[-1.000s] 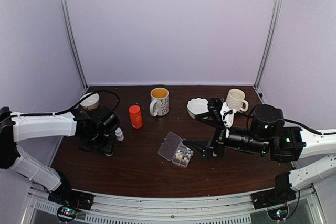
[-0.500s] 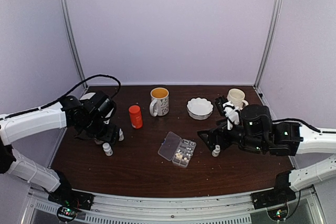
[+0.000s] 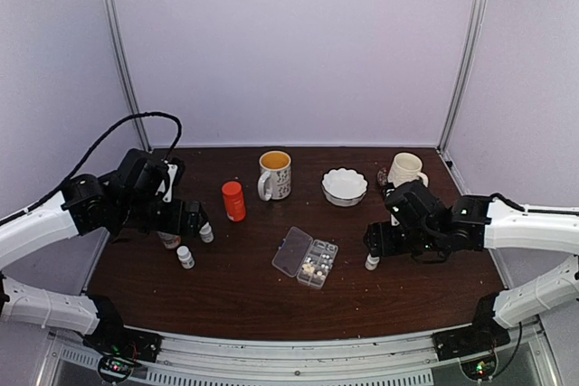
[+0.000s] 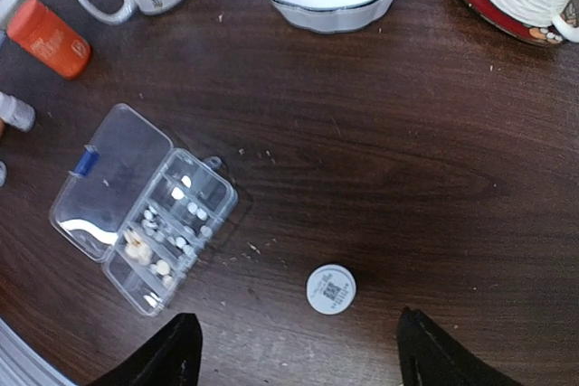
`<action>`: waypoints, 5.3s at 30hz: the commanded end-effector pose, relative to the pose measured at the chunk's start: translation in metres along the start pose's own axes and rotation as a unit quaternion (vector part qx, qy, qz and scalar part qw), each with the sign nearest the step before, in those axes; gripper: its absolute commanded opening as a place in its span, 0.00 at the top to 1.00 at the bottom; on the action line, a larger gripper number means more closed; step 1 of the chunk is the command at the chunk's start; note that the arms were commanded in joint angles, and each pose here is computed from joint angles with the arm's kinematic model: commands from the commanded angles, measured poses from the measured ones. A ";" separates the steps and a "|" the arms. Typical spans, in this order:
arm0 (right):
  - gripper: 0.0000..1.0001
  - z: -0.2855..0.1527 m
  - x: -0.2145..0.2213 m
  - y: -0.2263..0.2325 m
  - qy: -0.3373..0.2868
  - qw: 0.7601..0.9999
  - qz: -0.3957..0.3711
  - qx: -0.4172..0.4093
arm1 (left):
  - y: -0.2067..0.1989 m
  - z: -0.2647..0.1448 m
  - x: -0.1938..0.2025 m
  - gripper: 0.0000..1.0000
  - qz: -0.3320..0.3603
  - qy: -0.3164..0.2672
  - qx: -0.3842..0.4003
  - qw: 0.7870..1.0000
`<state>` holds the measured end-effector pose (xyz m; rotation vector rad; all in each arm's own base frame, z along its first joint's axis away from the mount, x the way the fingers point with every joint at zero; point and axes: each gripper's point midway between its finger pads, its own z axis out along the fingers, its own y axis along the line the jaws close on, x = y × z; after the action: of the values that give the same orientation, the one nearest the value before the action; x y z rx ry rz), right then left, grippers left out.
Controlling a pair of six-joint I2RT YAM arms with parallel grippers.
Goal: Sort the pills into containers
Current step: Place the pill bottle at the center of the board, then pick up the pill bottle from the center of the board, then pass from the right arm to the left
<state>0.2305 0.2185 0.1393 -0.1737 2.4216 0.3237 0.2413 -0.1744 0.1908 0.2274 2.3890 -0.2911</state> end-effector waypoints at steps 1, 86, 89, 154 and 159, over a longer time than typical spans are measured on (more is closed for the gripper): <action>0.30 0.015 0.008 0.000 0.042 0.999 0.001 0.025 | -0.015 -0.011 -0.021 0.03 -0.008 -0.055 0.044 0.997; 0.77 0.069 0.038 -0.022 0.130 0.986 -0.004 0.103 | -0.024 -0.047 0.000 0.07 0.006 -0.147 0.171 0.974; 0.83 0.065 0.030 -0.021 0.116 0.988 -0.001 0.101 | -0.023 -0.046 0.002 0.07 0.007 -0.146 0.169 0.975; 0.97 -0.166 -0.101 0.201 -0.052 0.815 0.102 -0.569 | -0.254 -0.125 -0.076 0.62 0.432 -0.463 0.323 0.703; 0.99 -0.168 -0.101 0.202 -0.058 0.817 0.090 -0.567 | -0.252 -0.130 -0.080 0.68 0.408 -0.462 0.336 0.713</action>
<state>0.1697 0.3679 0.3588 -0.3695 1.8506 1.7541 0.1609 -0.3897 0.3466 1.1995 0.9782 -0.5769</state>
